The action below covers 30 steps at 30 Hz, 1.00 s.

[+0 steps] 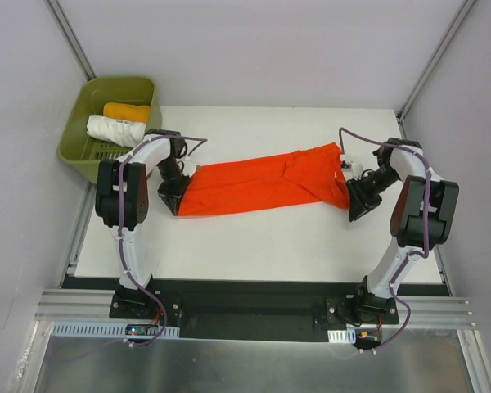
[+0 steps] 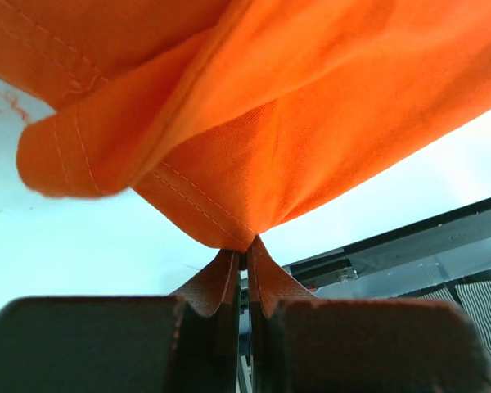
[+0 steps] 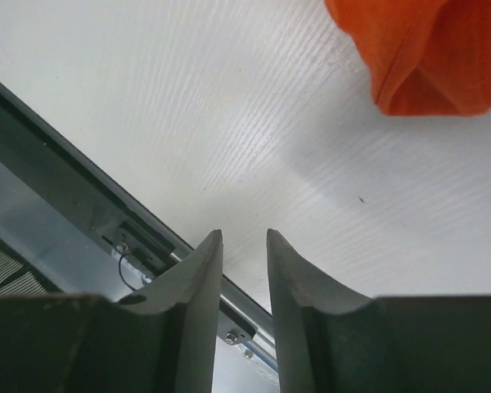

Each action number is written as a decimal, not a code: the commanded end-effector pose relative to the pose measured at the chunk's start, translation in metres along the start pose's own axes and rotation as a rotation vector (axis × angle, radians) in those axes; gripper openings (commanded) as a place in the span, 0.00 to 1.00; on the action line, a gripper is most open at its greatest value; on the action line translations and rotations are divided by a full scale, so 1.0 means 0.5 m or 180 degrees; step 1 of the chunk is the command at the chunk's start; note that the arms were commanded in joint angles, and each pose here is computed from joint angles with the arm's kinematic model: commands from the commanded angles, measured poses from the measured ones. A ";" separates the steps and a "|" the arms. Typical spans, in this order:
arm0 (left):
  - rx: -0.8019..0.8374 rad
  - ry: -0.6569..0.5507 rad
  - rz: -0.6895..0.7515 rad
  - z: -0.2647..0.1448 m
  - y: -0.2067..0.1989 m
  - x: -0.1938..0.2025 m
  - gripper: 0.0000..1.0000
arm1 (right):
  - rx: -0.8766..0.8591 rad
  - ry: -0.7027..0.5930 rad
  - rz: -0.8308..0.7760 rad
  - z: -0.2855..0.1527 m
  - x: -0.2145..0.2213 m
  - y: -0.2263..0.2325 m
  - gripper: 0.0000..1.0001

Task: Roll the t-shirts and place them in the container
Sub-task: Fold the T-shirt at the center of the board.

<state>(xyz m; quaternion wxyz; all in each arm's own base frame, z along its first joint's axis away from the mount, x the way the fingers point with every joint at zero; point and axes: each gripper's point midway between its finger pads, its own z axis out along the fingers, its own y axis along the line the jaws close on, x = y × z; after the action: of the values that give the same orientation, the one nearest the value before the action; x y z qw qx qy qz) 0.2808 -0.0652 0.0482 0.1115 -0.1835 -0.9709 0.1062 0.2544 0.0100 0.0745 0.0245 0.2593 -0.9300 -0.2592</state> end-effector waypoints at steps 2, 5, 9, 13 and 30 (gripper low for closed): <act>-0.0027 -0.0118 0.0050 -0.020 0.002 0.001 0.00 | 0.0312 -0.0535 -0.0254 -0.047 -0.062 0.004 0.39; -0.0022 -0.0100 0.0056 -0.016 0.005 -0.005 0.00 | 0.0424 -0.0614 -0.0387 -0.052 -0.098 -0.021 0.44; -0.0034 -0.0086 0.0069 -0.012 0.010 -0.014 0.00 | 0.0472 -0.0574 -0.0458 -0.039 -0.131 -0.045 0.48; -0.0021 -0.0080 0.0067 -0.007 0.013 -0.024 0.00 | 0.0490 -0.0476 -0.0548 -0.014 -0.157 -0.062 0.49; -0.0165 -0.0043 0.0168 -0.002 0.045 -0.064 0.00 | 0.0515 -0.0263 -0.0608 0.022 -0.172 -0.091 0.21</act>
<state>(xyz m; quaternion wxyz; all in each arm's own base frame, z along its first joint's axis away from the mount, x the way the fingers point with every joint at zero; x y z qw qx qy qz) 0.3125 -0.0648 0.0330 0.0972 -0.1975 -0.9708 0.0954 0.3454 0.0233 0.0393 -0.0545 0.3290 -0.9226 -0.1939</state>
